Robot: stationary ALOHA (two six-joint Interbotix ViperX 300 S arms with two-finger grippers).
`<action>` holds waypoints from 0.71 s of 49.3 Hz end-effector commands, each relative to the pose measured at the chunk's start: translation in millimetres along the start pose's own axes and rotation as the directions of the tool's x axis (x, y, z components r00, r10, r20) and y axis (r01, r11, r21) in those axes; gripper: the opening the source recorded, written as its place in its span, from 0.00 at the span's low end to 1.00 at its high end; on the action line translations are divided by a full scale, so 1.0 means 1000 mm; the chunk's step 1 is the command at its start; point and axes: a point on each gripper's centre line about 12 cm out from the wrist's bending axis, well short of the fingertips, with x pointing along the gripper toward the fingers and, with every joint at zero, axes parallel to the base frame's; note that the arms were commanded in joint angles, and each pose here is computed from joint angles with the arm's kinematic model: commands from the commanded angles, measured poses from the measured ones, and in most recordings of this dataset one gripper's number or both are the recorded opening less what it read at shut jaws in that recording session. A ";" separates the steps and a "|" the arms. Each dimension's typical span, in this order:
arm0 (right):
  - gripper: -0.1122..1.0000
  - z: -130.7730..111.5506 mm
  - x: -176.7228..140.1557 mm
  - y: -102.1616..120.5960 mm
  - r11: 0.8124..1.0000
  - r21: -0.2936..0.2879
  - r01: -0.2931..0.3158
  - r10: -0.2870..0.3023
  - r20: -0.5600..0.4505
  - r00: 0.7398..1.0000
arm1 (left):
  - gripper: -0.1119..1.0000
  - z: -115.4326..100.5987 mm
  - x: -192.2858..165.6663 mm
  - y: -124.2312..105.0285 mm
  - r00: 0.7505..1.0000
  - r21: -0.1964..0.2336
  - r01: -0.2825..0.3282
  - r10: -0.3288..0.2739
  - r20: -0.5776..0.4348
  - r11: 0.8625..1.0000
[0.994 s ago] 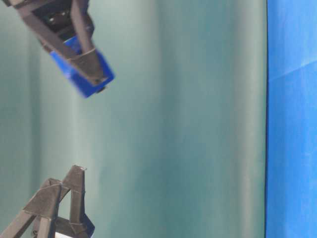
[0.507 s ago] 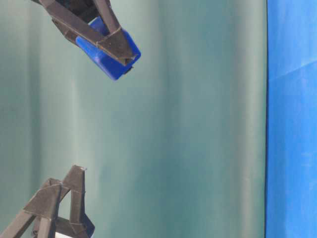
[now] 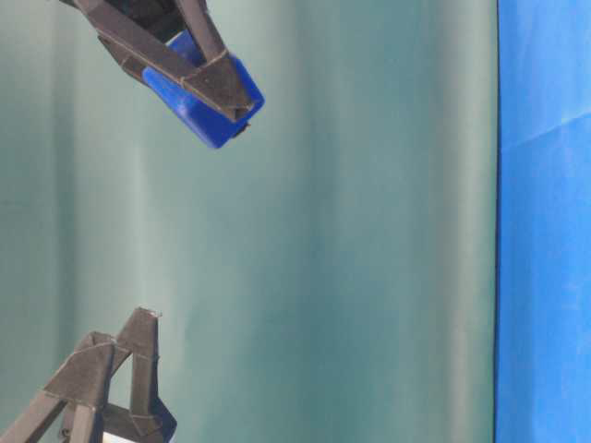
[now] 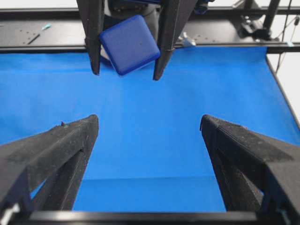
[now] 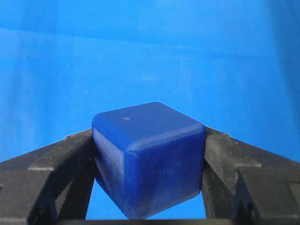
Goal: Handover the blue block to the right arm after grasping it with the left arm, then place it in the designated position.
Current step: 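Rotate the right wrist to point the held cube downward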
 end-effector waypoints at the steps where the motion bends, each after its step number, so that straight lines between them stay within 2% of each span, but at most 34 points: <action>1: 0.58 0.012 -0.005 0.001 1.000 0.008 -0.008 0.008 0.033 0.999 | 0.94 0.015 -0.007 0.001 0.999 -0.002 -0.003 0.003 0.049 1.000; 11: 0.58 0.007 0.003 0.002 1.000 0.002 -0.004 0.004 0.010 1.000 | 0.94 0.015 -0.007 0.001 0.999 0.000 -0.003 0.003 0.049 1.000; 24: 0.58 -0.008 0.034 0.008 1.000 -0.011 -0.001 0.000 -0.061 0.998 | 0.94 0.016 -0.007 0.001 0.999 -0.002 -0.003 0.003 0.049 1.000; 35: 0.58 -0.020 0.068 0.016 0.999 0.024 -0.027 0.029 -0.089 0.996 | 0.94 0.015 -0.007 0.001 0.999 -0.002 -0.003 0.003 0.049 1.000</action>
